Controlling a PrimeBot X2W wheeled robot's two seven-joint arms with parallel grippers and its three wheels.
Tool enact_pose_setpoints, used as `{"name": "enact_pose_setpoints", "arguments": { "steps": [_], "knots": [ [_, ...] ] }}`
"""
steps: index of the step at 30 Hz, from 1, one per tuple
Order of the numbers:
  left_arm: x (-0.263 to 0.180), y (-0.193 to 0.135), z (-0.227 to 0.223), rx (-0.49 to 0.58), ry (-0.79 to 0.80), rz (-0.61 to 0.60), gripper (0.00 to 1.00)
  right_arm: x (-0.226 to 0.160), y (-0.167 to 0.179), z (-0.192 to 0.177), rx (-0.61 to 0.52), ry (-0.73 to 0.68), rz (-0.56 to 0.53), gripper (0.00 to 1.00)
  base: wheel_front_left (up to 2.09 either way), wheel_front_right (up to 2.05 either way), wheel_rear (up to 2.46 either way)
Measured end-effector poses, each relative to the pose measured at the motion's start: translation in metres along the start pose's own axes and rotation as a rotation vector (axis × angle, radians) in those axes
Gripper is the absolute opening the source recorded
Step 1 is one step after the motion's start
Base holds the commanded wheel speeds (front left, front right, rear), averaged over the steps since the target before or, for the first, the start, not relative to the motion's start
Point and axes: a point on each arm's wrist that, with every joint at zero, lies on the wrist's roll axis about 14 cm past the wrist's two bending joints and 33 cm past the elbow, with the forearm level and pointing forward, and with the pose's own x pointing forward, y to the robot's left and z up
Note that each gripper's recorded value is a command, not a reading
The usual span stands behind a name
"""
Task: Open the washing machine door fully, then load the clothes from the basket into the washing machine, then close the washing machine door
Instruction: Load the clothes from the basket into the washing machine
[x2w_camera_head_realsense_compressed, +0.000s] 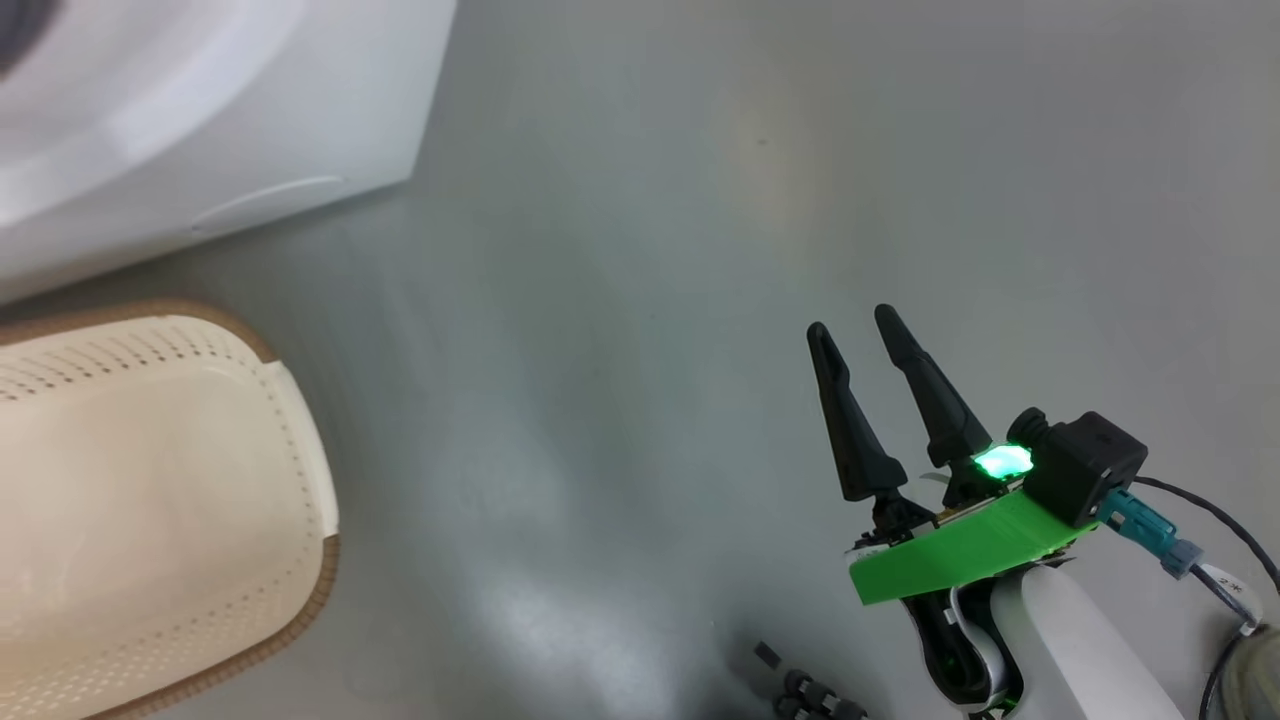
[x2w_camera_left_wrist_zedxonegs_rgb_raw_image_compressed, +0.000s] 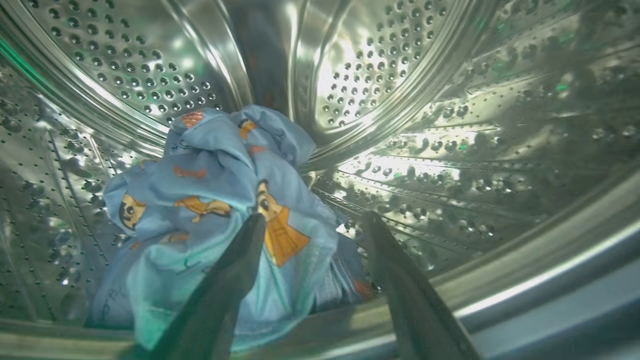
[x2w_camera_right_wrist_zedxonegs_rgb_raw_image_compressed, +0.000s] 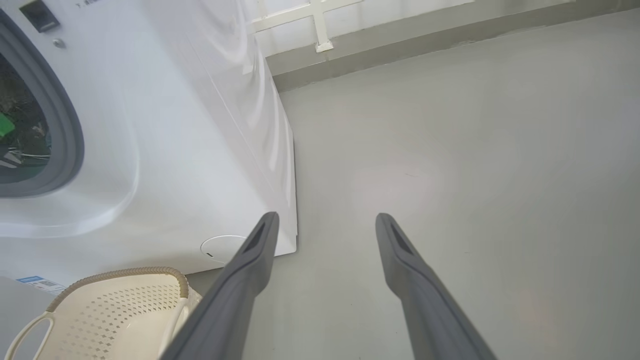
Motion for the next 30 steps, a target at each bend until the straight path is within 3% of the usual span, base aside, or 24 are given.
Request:
{"name": "enact_pose_setpoints", "arguments": {
  "steps": [16, 30],
  "knots": [
    [-0.092, -0.043, 0.003, -0.035, 0.01, -0.057, 1.0, -0.002, 0.03, 0.036, -0.038, -0.093, 0.106, 1.0, 0.0, 0.0, 0.0],
    [-0.197, -0.053, 0.041, 0.0, -0.102, -0.034, 1.0, -0.019, 0.071, 0.067, -0.017, -0.176, 0.225, 1.0, 0.0, 0.0, 0.0]
  ]
}}
